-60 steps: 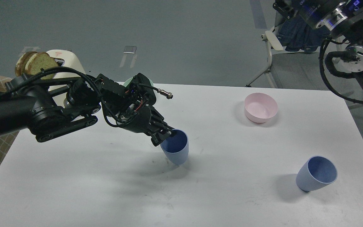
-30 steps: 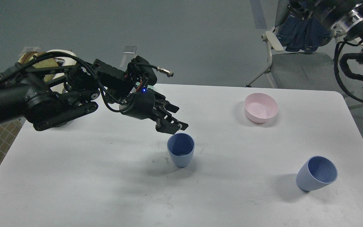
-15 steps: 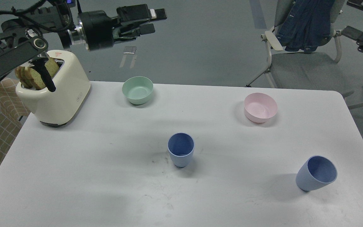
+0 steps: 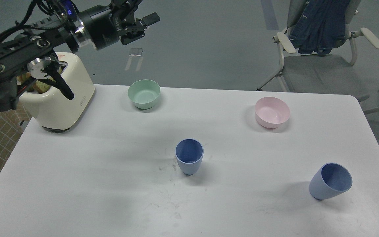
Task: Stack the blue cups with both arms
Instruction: 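Open the left gripper, withdraw it, and move the right gripper to the other blue cup, then grasp the second blue cup with the right gripper and lift it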
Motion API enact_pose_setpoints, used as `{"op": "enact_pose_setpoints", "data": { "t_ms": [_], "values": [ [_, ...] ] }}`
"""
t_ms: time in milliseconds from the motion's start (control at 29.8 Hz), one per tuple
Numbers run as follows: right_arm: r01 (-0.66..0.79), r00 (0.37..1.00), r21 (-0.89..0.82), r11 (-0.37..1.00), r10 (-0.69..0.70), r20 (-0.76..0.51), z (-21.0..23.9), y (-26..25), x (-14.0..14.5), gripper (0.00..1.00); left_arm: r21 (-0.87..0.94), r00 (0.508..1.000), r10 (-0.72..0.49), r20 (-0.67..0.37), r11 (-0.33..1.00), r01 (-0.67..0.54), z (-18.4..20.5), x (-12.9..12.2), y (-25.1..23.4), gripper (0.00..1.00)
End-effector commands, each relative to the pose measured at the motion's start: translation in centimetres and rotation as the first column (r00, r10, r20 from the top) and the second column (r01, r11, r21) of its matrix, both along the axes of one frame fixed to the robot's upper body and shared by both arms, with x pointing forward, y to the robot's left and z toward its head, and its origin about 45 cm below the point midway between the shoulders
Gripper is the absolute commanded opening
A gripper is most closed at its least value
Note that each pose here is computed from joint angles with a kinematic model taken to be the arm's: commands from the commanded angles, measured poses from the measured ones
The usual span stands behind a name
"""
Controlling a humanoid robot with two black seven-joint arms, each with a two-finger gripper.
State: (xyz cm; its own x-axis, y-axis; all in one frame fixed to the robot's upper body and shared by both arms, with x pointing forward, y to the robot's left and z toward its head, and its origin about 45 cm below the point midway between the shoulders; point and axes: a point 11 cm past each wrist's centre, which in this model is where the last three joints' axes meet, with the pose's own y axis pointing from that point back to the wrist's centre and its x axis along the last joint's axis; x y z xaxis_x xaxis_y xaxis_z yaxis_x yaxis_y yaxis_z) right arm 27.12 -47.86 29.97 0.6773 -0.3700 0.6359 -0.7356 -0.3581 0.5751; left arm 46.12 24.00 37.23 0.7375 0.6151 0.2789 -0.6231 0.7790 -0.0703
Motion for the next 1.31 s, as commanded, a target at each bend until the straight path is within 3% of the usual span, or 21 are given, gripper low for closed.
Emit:
{"op": "enact_pose_setpoints", "data": {
  "t_ms": [0, 335, 670, 871, 938, 1005, 1139, 1173, 1206, 1273],
  "values": [
    [-0.015, 0.999, -0.016, 1.0, 0.015, -0.051, -1.7, 0.2, -1.2, 1.0, 0.001, 1.0, -0.005, -0.006, 1.0, 0.005, -0.3, -0.1, -0.2, 0.91],
    [-0.132, 0.973, -0.06, 0.989, 0.117, -0.201, -5.5, 1.5, -4.4, 1.0, -0.007, 0.999, -0.023, -0.042, 1.0, 0.023, -2.1, -0.4, -1.2, 0.92],
    [-0.186, 0.957, -0.018, 0.982, 0.177, -0.229, -8.0, 3.7, -3.6, 1.0, -0.017, 0.998, -0.021, -0.053, 1.0, 0.02, -2.6, -0.5, -1.1, 0.92],
    [-0.194, 0.947, -0.01, 0.981, 0.185, -0.262, -10.2, 4.1, -3.3, 0.91, -0.015, 0.999, -0.013, -0.051, 1.0, 0.013, -2.4, -0.5, -0.7, 0.92],
    [-0.195, 0.945, -0.009, 0.981, 0.185, -0.271, -10.5, 4.1, -3.5, 0.84, -0.015, 0.999, -0.013, -0.051, 1.0, 0.013, -2.4, -0.5, -0.7, 0.92],
    [-0.202, 0.942, -0.004, 0.979, 0.193, -0.274, -10.9, 4.6, -3.3, 0.56, -0.014, 0.999, -0.012, -0.05, 1.0, 0.011, -2.4, -0.5, -0.6, 0.92],
    [-0.196, 0.942, -0.013, 0.981, 0.184, -0.281, -11.1, 4.3, -3.3, 0.33, -0.014, 0.999, -0.012, -0.05, 1.0, 0.011, -2.4, -0.5, -0.6, 0.92],
    [-0.196, 0.941, -0.015, 0.98, 0.184, -0.286, -11.2, 4.3, -3.4, 0.18, -0.014, 0.999, -0.012, -0.05, 1.0, 0.011, -2.4, -0.5, -0.6, 0.92],
    [-0.195, 0.94, -0.016, 0.981, 0.182, -0.287, -11.3, 4.4, -3.3, 0.09, -0.015, 0.999, -0.013, -0.051, 1.0, 0.013, -2.4, -0.5, -0.7, 0.92],
    [-0.194, 0.94, -0.017, 0.981, 0.181, -0.288, -11.3, 4.4, -3.3, 0.05, -0.015, 0.999, -0.013, -0.051, 1.0, 0.013, -2.4, -0.5, -0.7, 0.92]
  ]
}}
